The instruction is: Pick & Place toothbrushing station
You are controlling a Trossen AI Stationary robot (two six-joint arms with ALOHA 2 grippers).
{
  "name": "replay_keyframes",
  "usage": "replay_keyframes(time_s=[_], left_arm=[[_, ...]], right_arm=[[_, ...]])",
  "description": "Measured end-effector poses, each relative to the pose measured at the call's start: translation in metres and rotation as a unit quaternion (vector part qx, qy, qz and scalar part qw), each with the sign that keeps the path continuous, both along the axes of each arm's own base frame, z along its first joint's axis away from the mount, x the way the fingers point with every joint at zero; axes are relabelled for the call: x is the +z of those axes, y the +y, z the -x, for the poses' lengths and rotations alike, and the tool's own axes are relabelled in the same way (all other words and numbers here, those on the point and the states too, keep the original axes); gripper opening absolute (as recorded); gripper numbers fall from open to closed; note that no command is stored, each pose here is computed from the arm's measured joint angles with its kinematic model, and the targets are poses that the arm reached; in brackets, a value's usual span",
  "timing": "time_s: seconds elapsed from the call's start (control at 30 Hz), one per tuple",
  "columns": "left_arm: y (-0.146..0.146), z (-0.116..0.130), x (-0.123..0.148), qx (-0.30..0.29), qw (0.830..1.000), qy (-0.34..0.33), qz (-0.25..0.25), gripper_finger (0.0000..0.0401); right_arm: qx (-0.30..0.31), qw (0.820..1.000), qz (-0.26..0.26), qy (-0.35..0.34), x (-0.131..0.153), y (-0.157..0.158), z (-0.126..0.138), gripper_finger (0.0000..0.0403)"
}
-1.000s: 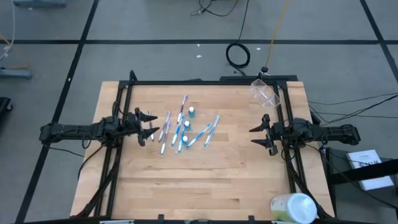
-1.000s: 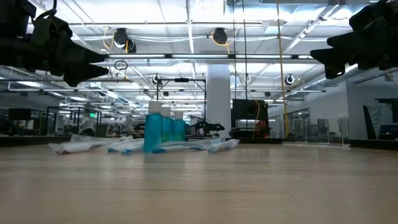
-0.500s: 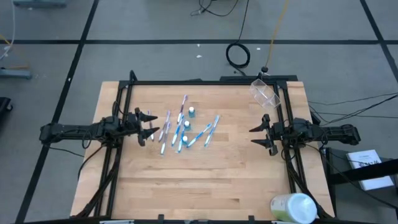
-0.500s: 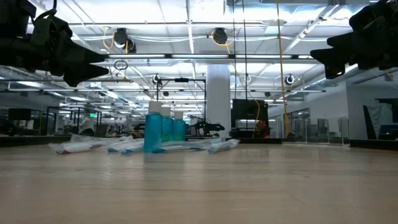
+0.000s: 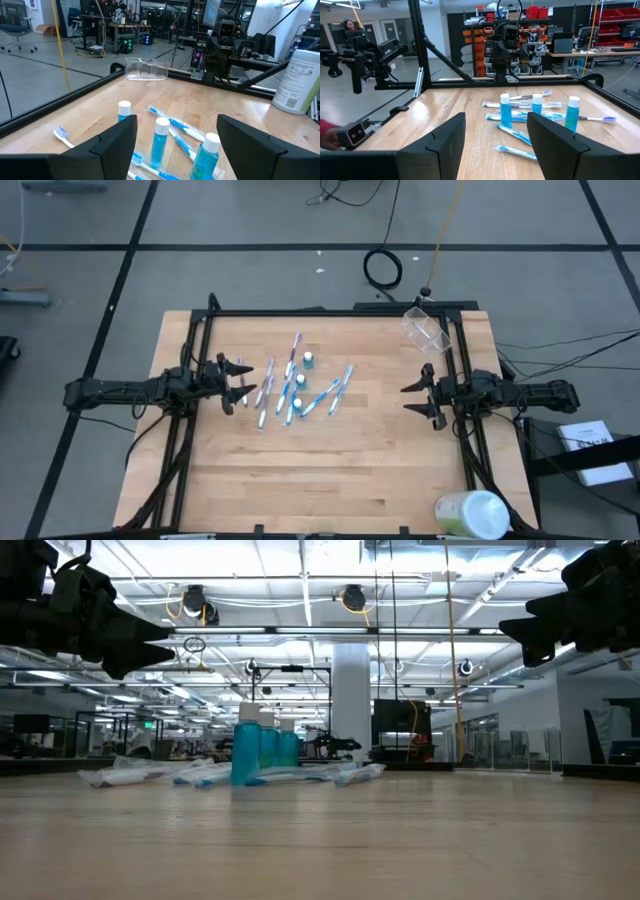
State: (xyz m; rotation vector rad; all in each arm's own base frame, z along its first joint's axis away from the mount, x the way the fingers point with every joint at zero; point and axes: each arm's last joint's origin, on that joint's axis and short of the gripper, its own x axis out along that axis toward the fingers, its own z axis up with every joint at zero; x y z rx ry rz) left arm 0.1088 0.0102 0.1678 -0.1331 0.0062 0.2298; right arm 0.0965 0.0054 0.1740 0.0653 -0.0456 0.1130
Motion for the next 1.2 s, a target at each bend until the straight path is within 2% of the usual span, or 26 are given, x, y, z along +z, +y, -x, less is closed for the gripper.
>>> replay_keyframes(time_s=[1.0, 1.2], left_arm=[[0.0002, 0.0000, 0.0012, 0.004, 1.000, -0.006, 0.000, 0.0283], [0.0005, 0.0001, 0.0034, 0.010, 0.999, -0.025, 0.031, 0.0283]], right_arm=[[0.000, 1.000, 0.000, 0.000, 0.0000, 0.0000, 0.0000, 0.0206], [0.000, 1.000, 0.000, 0.000, 0.0000, 0.0000, 0.0000, 0.0206]])
